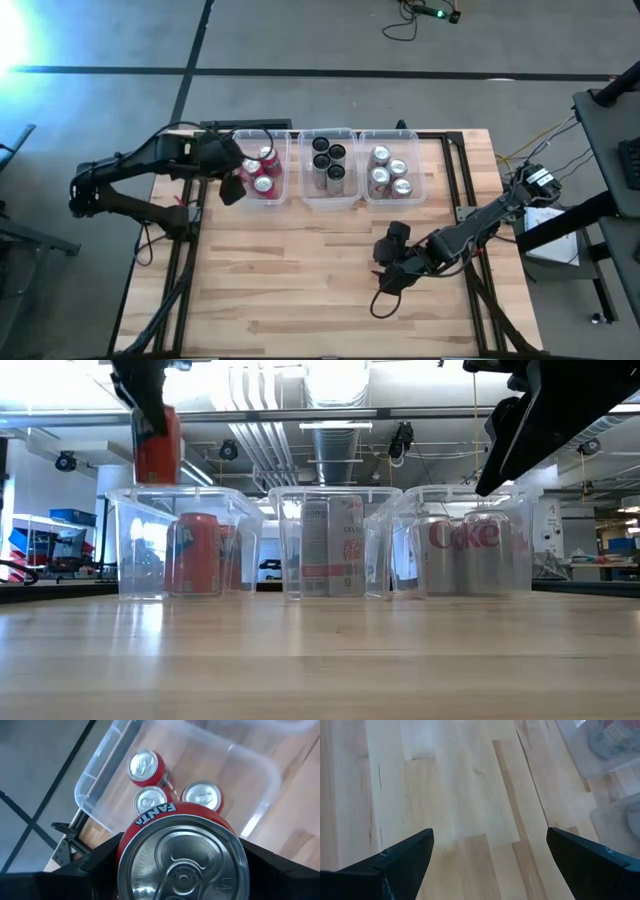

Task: Sort soda cans
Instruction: Put the red soda can into the left transparent bin

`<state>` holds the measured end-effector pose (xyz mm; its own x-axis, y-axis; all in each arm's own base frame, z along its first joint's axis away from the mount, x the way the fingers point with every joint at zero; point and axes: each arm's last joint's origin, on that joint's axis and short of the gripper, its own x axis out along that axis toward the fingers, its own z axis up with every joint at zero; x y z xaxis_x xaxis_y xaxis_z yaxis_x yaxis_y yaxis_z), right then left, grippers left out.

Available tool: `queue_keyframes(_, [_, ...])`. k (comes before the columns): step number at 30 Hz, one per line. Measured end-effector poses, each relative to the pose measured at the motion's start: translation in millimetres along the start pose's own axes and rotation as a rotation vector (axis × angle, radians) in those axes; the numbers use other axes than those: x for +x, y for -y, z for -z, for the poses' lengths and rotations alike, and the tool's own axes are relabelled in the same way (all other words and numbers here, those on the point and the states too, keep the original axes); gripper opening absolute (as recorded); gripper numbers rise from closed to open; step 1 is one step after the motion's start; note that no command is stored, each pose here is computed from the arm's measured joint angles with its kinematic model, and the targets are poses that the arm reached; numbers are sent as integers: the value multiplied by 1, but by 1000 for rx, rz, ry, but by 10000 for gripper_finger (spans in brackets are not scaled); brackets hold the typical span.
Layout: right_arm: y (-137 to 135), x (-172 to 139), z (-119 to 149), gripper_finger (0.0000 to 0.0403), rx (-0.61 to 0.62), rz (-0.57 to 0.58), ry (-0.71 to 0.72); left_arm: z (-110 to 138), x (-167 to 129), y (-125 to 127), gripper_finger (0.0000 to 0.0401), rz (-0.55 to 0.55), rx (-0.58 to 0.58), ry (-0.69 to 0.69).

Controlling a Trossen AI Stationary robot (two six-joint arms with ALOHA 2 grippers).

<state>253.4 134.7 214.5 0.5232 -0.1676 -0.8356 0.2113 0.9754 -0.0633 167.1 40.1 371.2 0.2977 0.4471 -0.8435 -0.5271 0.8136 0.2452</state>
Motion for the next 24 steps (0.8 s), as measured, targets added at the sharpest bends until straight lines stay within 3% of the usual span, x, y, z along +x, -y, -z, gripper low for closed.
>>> queue_keyframes(9, [0,0,0,384,3,-1,2,5,25,-9,283,-24,7,-54])
queue_keyframes(24, [0,0,0,384,4,-3,4,6,36,-11,283,-39,-10,-59])
